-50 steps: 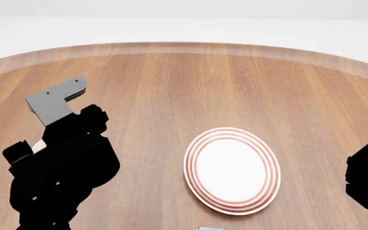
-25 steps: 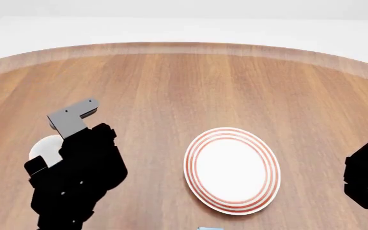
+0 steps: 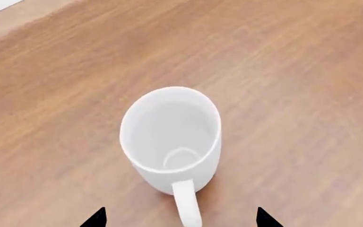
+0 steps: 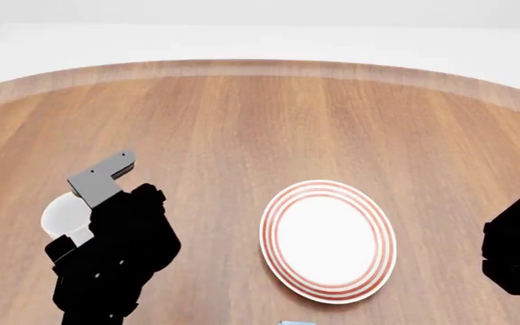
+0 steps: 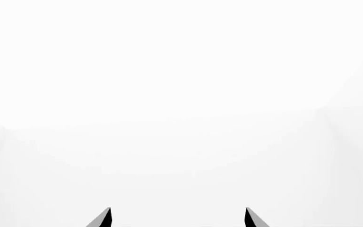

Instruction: Pick up the white mug and put it on the plate, and put the chocolate pudding to the right of the plate.

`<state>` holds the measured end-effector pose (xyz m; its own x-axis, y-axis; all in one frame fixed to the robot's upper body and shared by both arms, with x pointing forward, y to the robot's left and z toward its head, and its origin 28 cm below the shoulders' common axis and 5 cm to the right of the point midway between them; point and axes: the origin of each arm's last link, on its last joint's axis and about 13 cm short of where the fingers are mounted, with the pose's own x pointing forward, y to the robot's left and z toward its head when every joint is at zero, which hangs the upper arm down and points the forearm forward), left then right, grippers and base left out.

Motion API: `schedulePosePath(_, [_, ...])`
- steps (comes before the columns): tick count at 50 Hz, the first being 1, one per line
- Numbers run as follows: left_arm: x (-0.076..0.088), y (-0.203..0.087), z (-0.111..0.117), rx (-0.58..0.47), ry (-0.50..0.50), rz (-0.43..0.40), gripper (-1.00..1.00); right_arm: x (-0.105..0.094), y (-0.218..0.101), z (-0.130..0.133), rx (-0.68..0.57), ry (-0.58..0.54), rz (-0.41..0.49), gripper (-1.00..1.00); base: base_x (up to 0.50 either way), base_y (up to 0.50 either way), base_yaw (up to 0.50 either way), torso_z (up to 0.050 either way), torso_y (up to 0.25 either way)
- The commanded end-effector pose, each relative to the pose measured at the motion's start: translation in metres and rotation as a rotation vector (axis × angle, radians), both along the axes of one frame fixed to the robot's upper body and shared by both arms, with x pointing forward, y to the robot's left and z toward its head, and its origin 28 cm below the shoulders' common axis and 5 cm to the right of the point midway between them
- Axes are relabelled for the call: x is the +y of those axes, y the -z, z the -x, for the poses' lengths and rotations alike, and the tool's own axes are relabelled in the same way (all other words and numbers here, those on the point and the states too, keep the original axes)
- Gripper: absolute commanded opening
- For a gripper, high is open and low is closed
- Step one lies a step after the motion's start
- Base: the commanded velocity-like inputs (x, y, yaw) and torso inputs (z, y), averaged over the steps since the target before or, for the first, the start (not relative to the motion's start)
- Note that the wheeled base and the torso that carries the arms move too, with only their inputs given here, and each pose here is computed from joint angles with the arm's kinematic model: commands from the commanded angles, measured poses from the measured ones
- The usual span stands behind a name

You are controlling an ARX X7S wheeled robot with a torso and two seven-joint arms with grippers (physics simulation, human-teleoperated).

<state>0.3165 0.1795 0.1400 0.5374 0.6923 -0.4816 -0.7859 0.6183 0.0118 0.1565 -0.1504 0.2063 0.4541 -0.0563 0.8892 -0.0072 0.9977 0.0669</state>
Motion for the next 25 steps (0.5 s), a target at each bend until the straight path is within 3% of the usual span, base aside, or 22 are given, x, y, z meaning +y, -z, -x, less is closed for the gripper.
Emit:
schedulePosePath(1, [-0.004, 0.008, -0.005, -0.017, -0.052, 0.147, 1.00, -0.003, 0.001, 0.000, -0.007, 0.025, 0.013, 1.00, 0.00, 0.00, 0.00, 0.000, 0.000])
schedulePosePath(17, [0.003, 0.006, -0.014, -0.048, -0.103, 0.206, 1.00, -0.002, 0.003, -0.001, 0.001, 0.019, 0.013, 1.00, 0.00, 0.00, 0.00, 0.000, 0.000])
schedulePosePath(25, [0.011, 0.001, -0.020, -0.065, -0.124, 0.177, 1.00, -0.002, 0.003, -0.001, 0.002, 0.020, 0.013, 1.00, 0.00, 0.00, 0.00, 0.000, 0.000])
